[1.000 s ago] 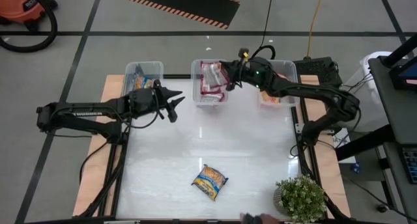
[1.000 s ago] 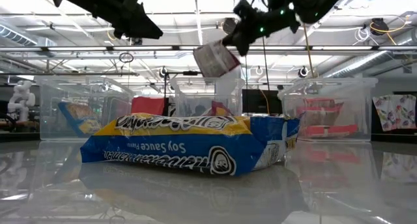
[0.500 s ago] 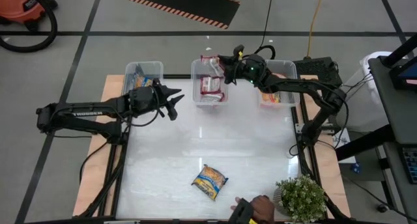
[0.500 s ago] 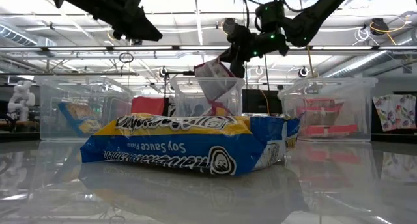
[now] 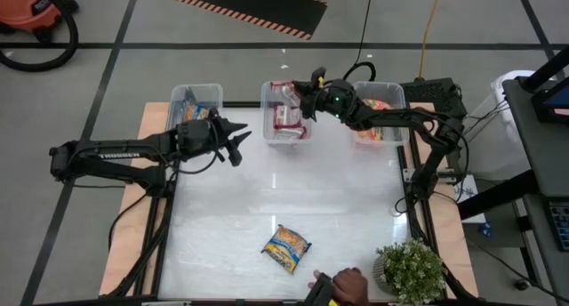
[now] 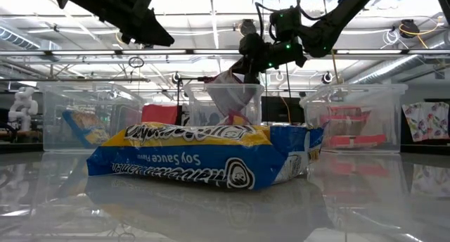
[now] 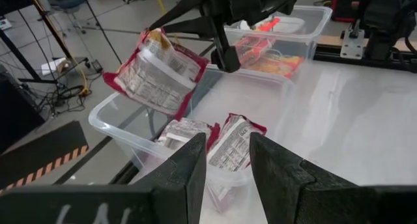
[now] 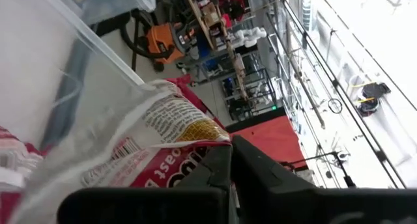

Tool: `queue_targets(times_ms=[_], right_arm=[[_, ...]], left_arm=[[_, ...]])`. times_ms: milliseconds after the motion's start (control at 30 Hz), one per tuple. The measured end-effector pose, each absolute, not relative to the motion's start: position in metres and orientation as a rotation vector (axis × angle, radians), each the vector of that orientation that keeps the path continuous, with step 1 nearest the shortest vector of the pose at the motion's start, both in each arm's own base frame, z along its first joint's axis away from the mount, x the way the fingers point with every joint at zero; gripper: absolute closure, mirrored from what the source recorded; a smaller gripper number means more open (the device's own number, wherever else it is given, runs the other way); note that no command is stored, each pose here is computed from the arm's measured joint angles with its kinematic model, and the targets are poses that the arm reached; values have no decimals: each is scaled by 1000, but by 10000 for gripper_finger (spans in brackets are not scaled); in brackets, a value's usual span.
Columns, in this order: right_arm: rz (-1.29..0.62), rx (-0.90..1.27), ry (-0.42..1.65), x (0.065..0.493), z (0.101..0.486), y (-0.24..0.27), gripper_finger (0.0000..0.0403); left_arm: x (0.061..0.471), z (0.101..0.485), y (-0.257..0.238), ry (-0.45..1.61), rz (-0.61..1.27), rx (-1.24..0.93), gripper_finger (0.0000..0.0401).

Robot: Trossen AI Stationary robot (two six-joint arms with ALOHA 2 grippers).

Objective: Sort Maruchan noodles
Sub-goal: Put the red noodle pack into the middle transparent bin

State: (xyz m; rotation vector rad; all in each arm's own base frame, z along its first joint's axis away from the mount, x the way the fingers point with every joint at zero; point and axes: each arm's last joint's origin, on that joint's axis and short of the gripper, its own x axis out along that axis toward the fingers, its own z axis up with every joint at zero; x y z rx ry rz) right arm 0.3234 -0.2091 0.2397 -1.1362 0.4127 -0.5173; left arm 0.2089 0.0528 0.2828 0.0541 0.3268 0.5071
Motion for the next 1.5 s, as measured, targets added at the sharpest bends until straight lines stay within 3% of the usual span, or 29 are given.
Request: queue_targets(times_ms=[600, 1133, 1333, 1500], right_arm=[[-456, -1115, 431, 338, 236, -180, 285], [-298, -924, 521, 329, 256, -130, 282], [-333, -873, 474, 326, 273, -111, 281], [-312, -681, 394, 322, 285, -93, 281]], left_arm=[[210, 283, 50, 322, 452, 32, 277], [210, 283, 49, 321, 419, 23, 277], [210, 283, 49, 319, 404, 15, 277], [210, 283, 49, 317, 404, 1, 277]])
